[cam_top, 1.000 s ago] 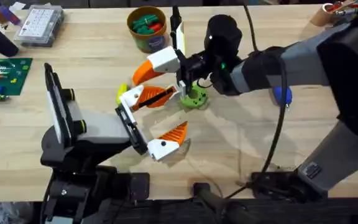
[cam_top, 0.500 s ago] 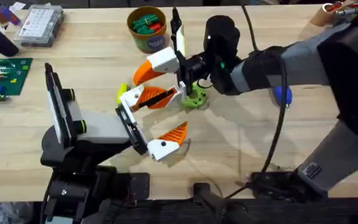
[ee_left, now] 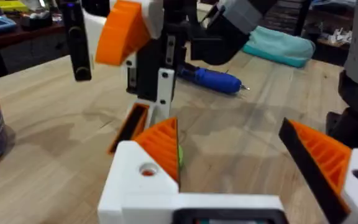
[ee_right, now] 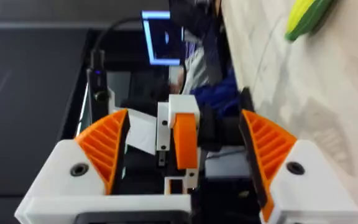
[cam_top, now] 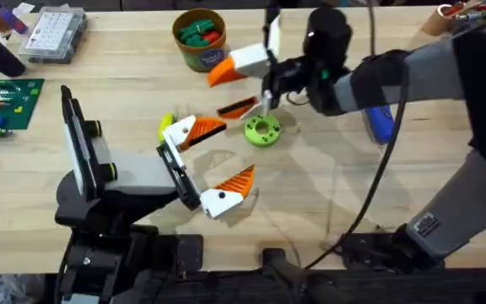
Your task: Pick up the gripper from the table and insert it into the empty holder that is missing its gripper. Then pick up a screw, insert it into the mounting hole, and use the screwdriver to tighten it. Finally, clean up the table by picking up the vegetable and placing it into the bucket.
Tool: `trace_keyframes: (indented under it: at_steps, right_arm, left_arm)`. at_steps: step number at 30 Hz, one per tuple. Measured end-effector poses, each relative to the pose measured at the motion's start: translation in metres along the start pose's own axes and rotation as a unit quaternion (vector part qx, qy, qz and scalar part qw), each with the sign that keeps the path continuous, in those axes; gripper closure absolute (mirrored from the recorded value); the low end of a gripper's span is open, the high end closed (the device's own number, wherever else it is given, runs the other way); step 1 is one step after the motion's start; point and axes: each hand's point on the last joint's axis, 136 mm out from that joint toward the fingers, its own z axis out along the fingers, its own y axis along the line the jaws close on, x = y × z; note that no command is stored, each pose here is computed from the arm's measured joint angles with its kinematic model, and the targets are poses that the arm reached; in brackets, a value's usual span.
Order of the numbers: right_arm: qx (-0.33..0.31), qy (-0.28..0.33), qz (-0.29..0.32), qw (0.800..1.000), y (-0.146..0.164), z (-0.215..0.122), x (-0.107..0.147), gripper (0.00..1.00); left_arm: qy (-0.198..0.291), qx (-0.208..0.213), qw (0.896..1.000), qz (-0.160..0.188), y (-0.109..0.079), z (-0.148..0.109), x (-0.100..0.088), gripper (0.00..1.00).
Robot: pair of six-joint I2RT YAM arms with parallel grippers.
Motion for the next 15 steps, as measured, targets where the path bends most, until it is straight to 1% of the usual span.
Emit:
trace_keyframes:
  at_steps: [6,11,15]
  right_arm:
    - [0.007,-0.068,-0.053,0.996,0.002,-0.043,-0.032,0.004]
    - [0.019,-0.098,-0.118,0.988,0.014,-0.048,-0.055,0.005]
    - [0.041,-0.132,-0.142,0.98,0.021,-0.052,-0.081,0.005]
  left_arm:
    - [0.0,0.0,1.0,0.0,0.0,0.0,0.0,0.014]
    - [0.0,0.0,1.0,0.0,0.0,0.0,0.0,0.014]
    - [0.0,0.001,1.0,0.0,0.0,0.0,0.0,0.014]
